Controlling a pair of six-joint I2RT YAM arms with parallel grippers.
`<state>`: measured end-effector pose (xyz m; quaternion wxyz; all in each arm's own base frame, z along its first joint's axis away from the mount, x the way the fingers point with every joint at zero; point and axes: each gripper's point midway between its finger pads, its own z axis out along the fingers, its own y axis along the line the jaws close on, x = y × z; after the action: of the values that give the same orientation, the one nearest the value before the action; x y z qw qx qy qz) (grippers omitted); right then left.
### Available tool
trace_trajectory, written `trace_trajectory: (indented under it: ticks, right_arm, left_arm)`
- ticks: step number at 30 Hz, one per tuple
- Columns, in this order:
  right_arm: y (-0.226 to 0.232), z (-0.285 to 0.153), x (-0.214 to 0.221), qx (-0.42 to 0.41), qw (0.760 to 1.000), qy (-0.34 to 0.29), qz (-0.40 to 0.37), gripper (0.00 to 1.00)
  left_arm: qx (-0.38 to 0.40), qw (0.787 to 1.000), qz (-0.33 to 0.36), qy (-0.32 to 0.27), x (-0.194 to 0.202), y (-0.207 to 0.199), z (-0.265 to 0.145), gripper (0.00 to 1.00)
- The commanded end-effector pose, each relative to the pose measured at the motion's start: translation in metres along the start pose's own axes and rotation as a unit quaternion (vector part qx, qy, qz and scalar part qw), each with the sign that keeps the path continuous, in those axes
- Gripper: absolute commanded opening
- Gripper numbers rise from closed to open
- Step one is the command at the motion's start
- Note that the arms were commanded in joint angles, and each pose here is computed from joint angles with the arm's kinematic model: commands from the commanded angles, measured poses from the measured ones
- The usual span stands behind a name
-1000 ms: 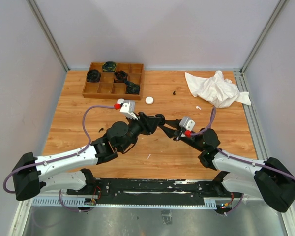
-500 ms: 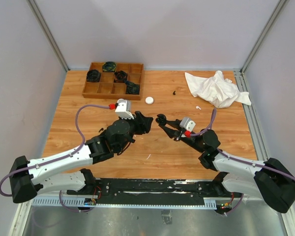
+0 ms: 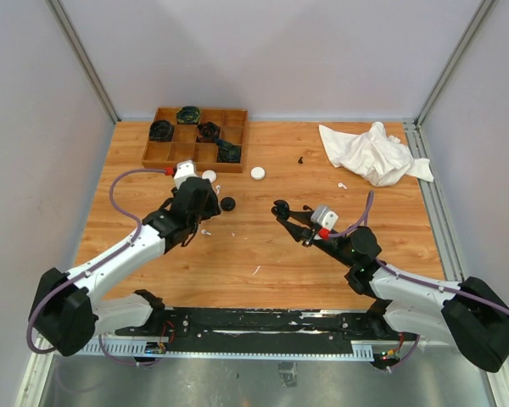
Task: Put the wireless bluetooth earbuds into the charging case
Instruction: Pick up the earbud from the center of the board.
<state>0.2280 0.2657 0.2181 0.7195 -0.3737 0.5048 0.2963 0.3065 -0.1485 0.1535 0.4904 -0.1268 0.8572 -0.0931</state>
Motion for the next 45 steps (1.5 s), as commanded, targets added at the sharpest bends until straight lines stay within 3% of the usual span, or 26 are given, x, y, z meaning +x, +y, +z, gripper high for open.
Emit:
trace_trajectory:
  ticks: [1, 9, 22, 29, 45]
  right_arm:
    - [0.002, -0.003, -0.006, 0.001, 1.0, -0.013, -0.009, 0.01]
    - [0.007, -0.005, -0.005, -0.007, 1.0, -0.019, 0.0, 0.01]
    - [0.009, -0.007, -0.003, -0.01, 1.0, -0.02, -0.002, 0.01]
    - [0.008, -0.008, -0.002, -0.007, 1.0, -0.019, -0.006, 0.02]
    - [0.008, -0.007, 0.0, -0.008, 1.0, -0.017, -0.006, 0.03]
  left_arm:
    - [-0.044, 0.998, 0.015, 0.05, 0.004, 0.039, 0.014, 0.59]
    - [-0.117, 0.983, 0.029, 0.138, 0.018, 0.104, 0.038, 0.59]
    - [-0.153, 0.962, -0.018, 0.226, 0.05, 0.148, 0.076, 0.6]
    - [-0.162, 0.95, -0.024, 0.266, 0.071, 0.155, 0.074, 0.6]
    - [-0.118, 0.938, -0.058, 0.32, 0.094, 0.135, 0.042, 0.49]
